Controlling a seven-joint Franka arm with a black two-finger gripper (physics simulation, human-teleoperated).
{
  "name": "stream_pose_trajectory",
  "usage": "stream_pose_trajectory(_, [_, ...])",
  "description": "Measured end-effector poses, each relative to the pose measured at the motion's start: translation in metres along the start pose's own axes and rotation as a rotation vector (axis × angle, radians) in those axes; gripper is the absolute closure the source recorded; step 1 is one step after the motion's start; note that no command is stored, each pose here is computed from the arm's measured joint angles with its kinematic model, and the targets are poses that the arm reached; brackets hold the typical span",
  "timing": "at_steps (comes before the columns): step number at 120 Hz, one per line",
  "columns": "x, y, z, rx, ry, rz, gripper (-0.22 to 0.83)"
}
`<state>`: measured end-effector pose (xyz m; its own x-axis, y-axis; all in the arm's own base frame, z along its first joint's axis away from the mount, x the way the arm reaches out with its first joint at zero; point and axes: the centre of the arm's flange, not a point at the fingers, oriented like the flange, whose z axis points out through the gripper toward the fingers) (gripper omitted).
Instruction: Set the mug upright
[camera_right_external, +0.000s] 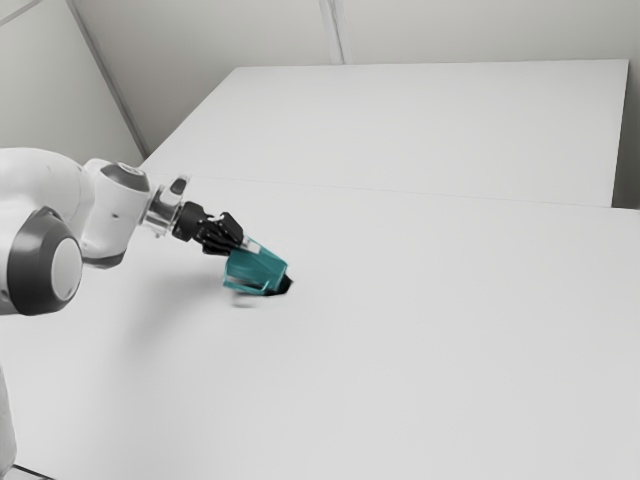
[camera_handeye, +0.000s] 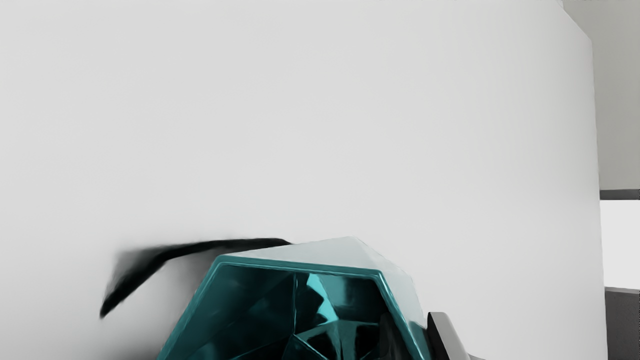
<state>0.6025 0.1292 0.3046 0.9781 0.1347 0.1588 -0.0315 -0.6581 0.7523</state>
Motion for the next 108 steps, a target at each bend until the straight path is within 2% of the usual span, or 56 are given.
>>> stream_pose_trajectory(30, [0.011,0.041,-0.009,-0.021,0.022,0.048,0.77])
stream_pose_trajectory(44, [0.022,0.063,-0.013,0.03,-0.012,0.089,0.77])
stream_pose_trajectory(60, [0.042,0.093,-0.024,0.153,-0.073,0.152,0.77])
stream_pose_trajectory(87, [0.049,0.101,-0.004,0.402,-0.158,0.178,0.77])
stream_pose_trajectory(108, [0.065,0.125,0.008,0.625,-0.202,0.261,0.77])
